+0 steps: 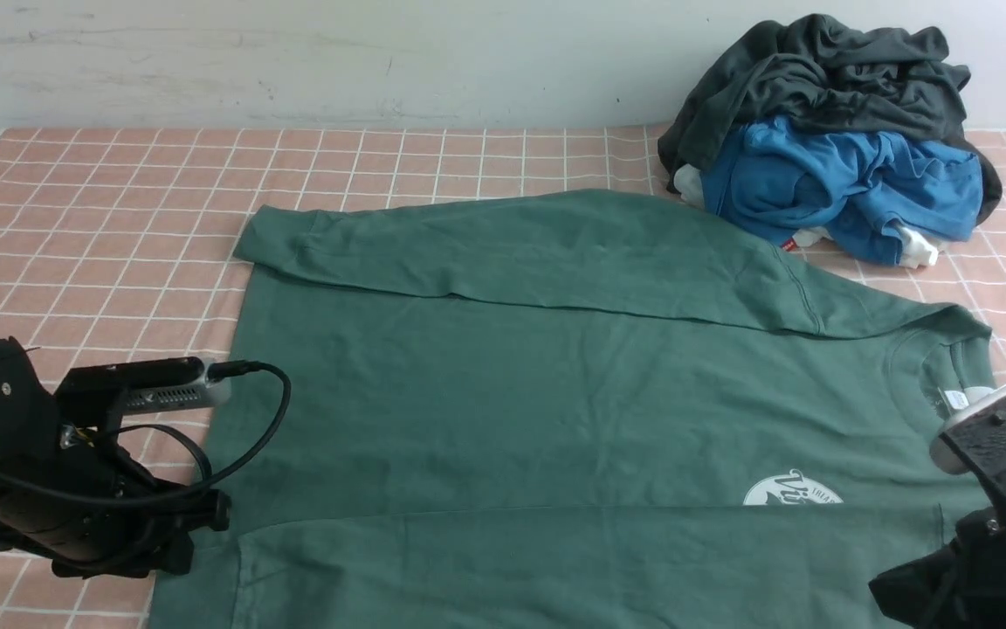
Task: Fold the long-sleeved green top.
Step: Use the left arm to clamp the cuff closest to it, then use the left arm to drag and place the cuff at the centered position on the left edge of the fabric, then use the left arm to clamp the cuff farthest from it
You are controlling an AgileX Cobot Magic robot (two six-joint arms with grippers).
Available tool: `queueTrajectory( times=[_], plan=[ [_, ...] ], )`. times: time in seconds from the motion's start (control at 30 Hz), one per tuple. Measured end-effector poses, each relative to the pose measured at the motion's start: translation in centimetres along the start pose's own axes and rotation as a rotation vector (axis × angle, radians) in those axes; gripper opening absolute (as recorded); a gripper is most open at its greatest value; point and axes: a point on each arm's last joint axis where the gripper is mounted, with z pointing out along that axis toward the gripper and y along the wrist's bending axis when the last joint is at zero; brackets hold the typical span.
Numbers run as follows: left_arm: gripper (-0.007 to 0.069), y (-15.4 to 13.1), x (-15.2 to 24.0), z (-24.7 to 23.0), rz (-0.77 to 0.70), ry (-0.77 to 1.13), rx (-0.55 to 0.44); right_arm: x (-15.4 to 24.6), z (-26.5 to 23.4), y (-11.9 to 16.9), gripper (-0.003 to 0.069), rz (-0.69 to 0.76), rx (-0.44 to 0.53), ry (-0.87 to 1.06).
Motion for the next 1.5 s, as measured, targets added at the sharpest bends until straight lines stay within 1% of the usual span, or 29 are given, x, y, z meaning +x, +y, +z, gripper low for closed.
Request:
queueTrajectory(
  times=[0.07,0.13,0.17,0.23,0.33,0.47,0.5,0.57,0.63,0.73,0.8,0.93,1.03,1.1,1.2,1.23,1.27,1.3,1.37,1.4,1.47,1.5],
  plan=[
    [0.0102,0.0,-0.2,0.1,-0.004,-0.010,0.001,0.0,0.0,0.0,-0.0014,-0.002,0.000,0.000],
    [0.0036,-0.1,-0.4,-0.1,-0.006,-0.013,0.004,0.0,0.0,0.0,-0.0014,-0.002,0.000,0.000],
    [0.0022,-0.2,-0.5,-0.2,-0.010,-0.011,0.009,0.0,0.0,0.0,-0.0014,-0.002,0.000,0.000],
    [0.0012,-0.3,-0.6,-0.6,-0.009,-0.005,0.014,0.0,0.0,0.0,-0.0014,-0.002,0.000,-0.001],
    [0.0006,-0.9,-1.6,-3.0,0.014,-0.039,0.038,0.0,0.0,0.0,-0.0014,-0.006,0.003,-0.002],
    [0.0006,-2.2,-3.6,-7.5,0.090,-0.196,0.062,0.0,0.0,-0.2,-0.0014,-0.029,0.017,-0.002],
    [0.0006,-2.3,-3.7,-7.7,0.092,-0.204,0.063,0.0,0.0,-0.2,-0.0014,-0.030,0.018,-0.002],
    [0.0006,-2.9,-4.8,-9.8,0.115,-0.302,0.073,0.0,0.0,-0.2,-0.0014,-0.036,0.021,-0.001],
    [0.0006,-3.0,-5.9,-10.8,0.132,-0.365,0.061,0.0,0.0,-0.2,-0.0014,-0.039,0.023,-0.001],
    [0.0006,-3.0,-7.0,-10.8,0.160,-0.404,0.030,0.0,0.0,-0.2,-0.0014,-0.041,0.024,-0.001],
    [0.0006,-2.9,-8.7,-9.6,0.173,-0.414,0.005,0.0,0.0,-0.2,-0.0014,-0.041,0.024,-0.001],
    [0.0006,-2.8,-11.3,-6.2,0.169,-0.352,-0.004,0.0,0.0,-0.2,-0.0014,-0.041,0.024,-0.002],
    [0.0011,-2.6,-14.0,-2.5,0.161,-0.288,-0.010,0.0,0.0,-0.2,-0.0014,-0.041,0.024,-0.002],
    [0.0041,-2.4,-15.5,-1.1,0.147,-0.268,-0.010,0.0,0.0,-0.2,-0.0014,-0.041,0.024,-0.002],
    [0.0127,-1.9,-18.4,0.0,0.114,-0.286,-0.009,0.0,0.0,-0.2,-0.0014,-0.041,0.024,-0.002],
    [0.0134,-1.9,-18.9,-0.2,0.111,-0.302,-0.008,0.0,0.0,-0.2,-0.0014,-0.041,0.024,-0.002],
    [0.0200,-1.8,-20.6,-0.1,0.097,-0.339,-0.006,0.0,0.0,-0.2,-0.0014,-0.041,0.025,-0.005],
    [0.0249,-1.6,-21.7,0.3,0.091,-0.355,-0.006,-0.1,0.0,-0.2,-0.0014,-0.041,0.025,-0.009],
    [0.0316,-1.5,-23.4,0.6,0.083,-0.394,-0.004,-0.1,0.0,-0.2,-0.0014,-0.041,0.026,-0.011],
    [0.0322,-1.5,-23.5,1.0,0.079,-0.390,-0.004,-0.1,0.0,-0.2,-0.0014,-0.041,0.026,-0.011],
    [0.0375,-1.2,-25.2,2.1,0.049,-0.420,0.001,-0.1,0.0,-0.2,-0.0014,-0.041,0.026,-0.012],
    [0.0386,-1.0,-25.8,2.8,0.035,-0.423,0.003,-0.1,0.0,-0.2,-0.0014,-0.041,0.026,-0.012]
  ],
)
